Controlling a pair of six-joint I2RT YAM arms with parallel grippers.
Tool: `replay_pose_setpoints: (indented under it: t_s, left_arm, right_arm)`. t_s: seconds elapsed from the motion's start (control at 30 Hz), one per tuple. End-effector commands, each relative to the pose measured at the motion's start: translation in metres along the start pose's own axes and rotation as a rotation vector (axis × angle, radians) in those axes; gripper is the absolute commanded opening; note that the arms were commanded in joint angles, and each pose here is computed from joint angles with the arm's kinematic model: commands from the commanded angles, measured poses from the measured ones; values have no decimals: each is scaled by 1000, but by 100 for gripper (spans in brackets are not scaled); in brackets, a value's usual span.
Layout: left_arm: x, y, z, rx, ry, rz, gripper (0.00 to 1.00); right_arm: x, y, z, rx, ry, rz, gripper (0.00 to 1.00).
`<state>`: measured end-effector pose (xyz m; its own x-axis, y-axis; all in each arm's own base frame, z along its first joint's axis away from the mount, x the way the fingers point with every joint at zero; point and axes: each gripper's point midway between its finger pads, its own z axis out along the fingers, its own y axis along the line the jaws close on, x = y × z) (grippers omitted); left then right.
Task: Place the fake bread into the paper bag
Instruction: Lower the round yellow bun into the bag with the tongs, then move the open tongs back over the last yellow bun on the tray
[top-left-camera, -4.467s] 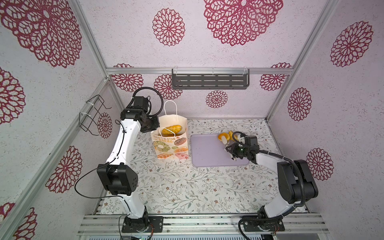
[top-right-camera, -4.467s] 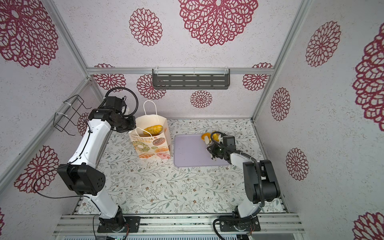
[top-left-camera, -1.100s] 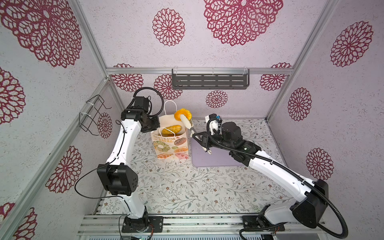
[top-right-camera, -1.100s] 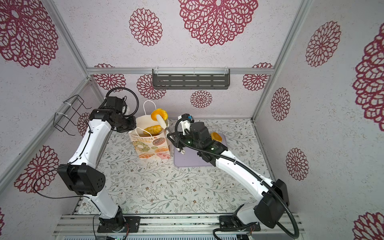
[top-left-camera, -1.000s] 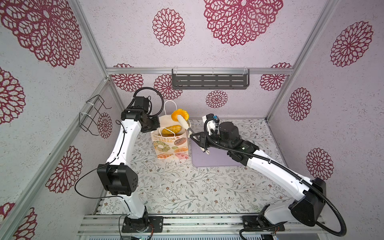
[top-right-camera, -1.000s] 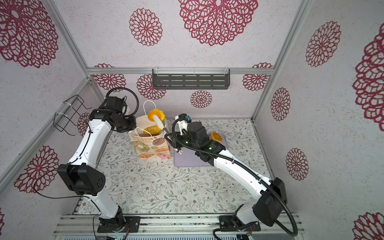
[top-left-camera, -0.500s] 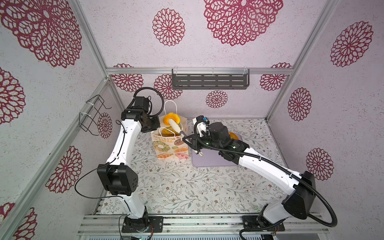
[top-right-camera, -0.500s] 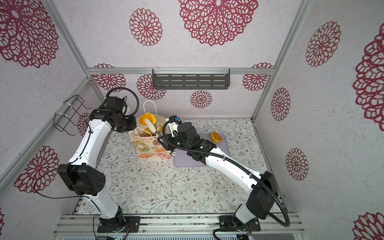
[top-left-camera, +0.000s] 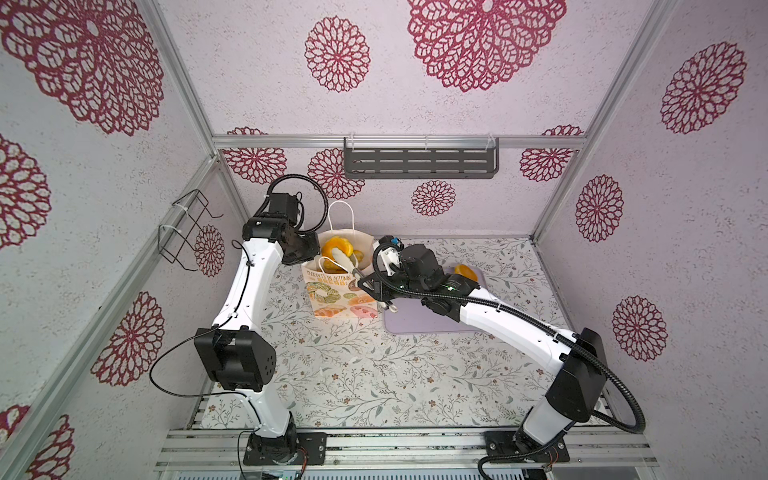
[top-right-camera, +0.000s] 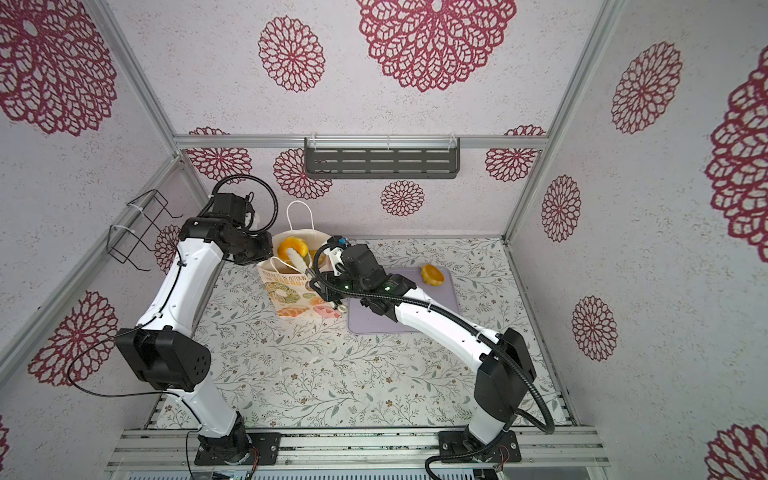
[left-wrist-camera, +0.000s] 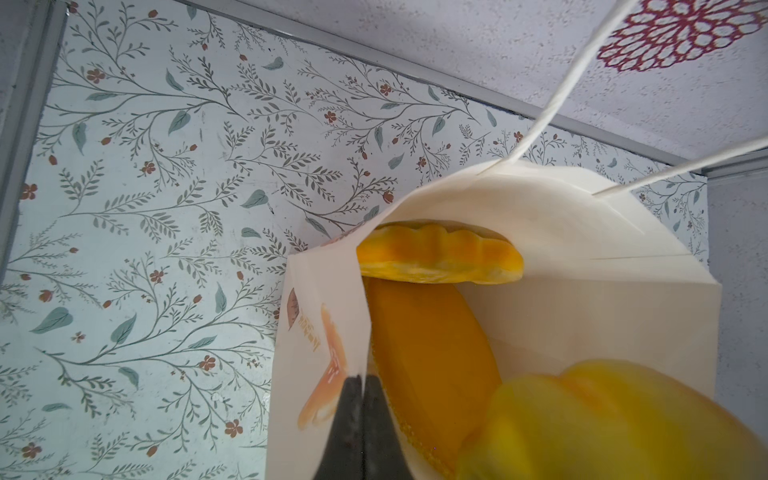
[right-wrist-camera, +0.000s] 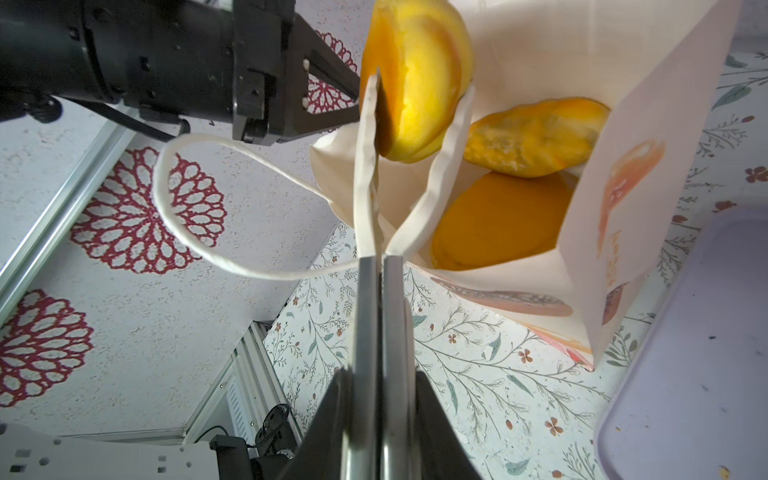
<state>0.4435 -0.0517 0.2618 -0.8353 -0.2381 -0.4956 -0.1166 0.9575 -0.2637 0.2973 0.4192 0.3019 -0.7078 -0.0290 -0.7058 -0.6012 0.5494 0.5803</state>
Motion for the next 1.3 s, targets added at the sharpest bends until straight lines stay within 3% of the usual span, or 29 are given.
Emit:
replay_pose_setpoints:
  t_s: [0.0, 0.2, 0.57, 1.27]
  left_arm:
    - [-4, -10, -15, 30, -39, 18, 0]
    - [-4, -10, -16, 30, -39, 18, 0]
    - [-3, -10, -15, 32, -38, 19, 0]
    - [-3, -11, -17, 35, -41, 20, 0]
  right_arm:
    - [-33, 32, -17, -73, -101, -63, 28]
    - [-36, 36, -19, -83, -110, -66, 39]
    - [-47, 45, -34, -86, -146, -90, 41]
    - [-67, 23, -90, 56, -259, -128, 45]
